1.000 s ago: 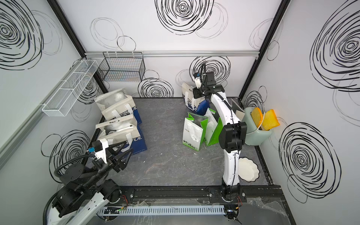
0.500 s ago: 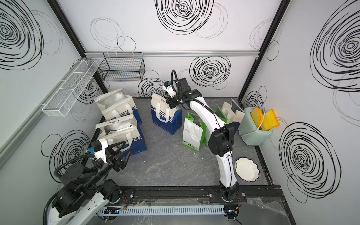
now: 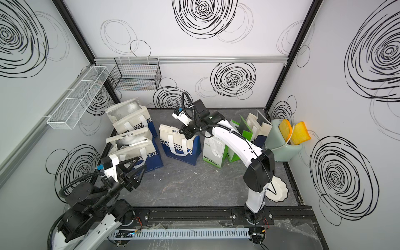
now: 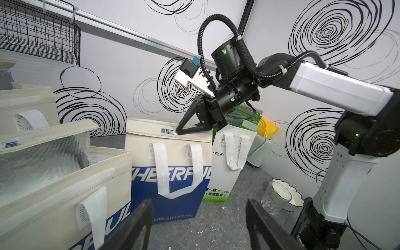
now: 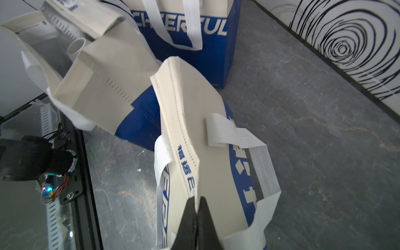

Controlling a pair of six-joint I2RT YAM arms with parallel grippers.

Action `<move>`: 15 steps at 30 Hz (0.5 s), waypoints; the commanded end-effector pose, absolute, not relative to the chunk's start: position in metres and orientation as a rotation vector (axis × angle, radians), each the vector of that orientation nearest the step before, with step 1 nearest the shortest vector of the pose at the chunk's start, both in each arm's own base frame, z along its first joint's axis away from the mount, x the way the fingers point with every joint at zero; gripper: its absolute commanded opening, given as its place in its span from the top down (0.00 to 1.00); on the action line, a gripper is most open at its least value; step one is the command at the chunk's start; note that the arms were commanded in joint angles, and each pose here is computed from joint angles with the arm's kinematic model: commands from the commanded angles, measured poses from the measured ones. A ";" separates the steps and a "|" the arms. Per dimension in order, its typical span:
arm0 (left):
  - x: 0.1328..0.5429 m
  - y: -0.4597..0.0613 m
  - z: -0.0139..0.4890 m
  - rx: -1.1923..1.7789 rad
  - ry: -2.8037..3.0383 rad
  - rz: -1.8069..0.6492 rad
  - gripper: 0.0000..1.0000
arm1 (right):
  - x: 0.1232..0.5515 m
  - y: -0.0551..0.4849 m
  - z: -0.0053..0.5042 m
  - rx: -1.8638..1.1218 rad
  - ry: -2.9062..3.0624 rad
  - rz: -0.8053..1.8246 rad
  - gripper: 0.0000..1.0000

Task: Open the takeout bag
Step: Move the takeout bag to the center of the board.

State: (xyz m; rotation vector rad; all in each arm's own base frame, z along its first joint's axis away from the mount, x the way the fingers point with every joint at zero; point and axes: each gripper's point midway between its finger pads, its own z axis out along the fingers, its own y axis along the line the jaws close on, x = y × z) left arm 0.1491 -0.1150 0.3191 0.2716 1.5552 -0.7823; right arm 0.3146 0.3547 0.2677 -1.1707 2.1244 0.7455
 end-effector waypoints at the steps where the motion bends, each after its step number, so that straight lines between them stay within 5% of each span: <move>1: 0.150 -0.117 0.321 0.283 1.536 -0.782 0.27 | 0.278 0.351 0.320 -1.181 1.947 0.873 1.00; 8: 0.140 -0.129 0.338 0.332 1.481 -0.882 0.17 | 0.214 0.338 0.311 -1.272 1.904 1.007 1.00; 15: 0.156 -0.150 0.319 0.269 1.511 -1.050 0.22 | 0.171 0.327 0.289 -1.419 1.876 1.051 1.00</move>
